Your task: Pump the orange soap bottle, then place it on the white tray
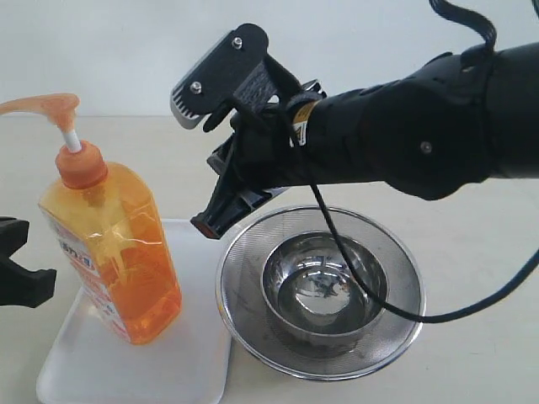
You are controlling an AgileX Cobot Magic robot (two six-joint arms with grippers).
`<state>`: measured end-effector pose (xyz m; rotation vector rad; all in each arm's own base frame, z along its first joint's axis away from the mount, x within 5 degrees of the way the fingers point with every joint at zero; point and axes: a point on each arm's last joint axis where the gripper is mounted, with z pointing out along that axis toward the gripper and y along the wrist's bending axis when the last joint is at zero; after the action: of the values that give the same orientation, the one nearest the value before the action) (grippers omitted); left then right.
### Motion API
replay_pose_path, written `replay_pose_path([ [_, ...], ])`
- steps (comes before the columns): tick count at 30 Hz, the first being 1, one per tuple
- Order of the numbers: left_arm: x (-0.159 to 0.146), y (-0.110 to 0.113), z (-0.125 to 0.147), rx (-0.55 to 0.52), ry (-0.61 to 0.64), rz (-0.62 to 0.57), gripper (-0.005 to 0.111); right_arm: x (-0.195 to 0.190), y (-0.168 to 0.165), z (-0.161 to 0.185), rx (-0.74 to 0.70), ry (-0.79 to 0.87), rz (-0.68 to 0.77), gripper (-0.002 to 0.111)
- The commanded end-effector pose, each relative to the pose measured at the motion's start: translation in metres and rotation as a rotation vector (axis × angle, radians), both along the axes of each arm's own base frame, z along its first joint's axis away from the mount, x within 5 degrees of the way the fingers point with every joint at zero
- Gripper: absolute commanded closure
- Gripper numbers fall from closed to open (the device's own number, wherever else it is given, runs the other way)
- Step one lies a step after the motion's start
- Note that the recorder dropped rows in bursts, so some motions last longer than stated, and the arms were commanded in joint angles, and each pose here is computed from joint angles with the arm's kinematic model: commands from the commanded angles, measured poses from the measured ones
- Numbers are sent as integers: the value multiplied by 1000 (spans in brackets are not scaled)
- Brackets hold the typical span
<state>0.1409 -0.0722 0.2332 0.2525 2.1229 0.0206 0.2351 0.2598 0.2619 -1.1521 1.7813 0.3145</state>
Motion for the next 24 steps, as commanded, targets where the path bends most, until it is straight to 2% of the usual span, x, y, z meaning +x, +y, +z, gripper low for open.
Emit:
replay_pose_path([
  [1,-1,2,-7,-8,-18,12,102,8,4,-7,16,-23,-8,108],
  [10,2,-2,-9,24,-37,-27,102,-6,20,-10,15,-52,63,108],
  [14,-2,4,-20,56,-13,-15,102,-9,23,-10,16,-54,74,108],
  [19,-4,6,-29,18,-69,-27,102,-9,23,-10,16,-54,74,108],
  [24,-4,0,-29,-1,-121,-94,102,-9,23,-10,16,-54,74,108],
])
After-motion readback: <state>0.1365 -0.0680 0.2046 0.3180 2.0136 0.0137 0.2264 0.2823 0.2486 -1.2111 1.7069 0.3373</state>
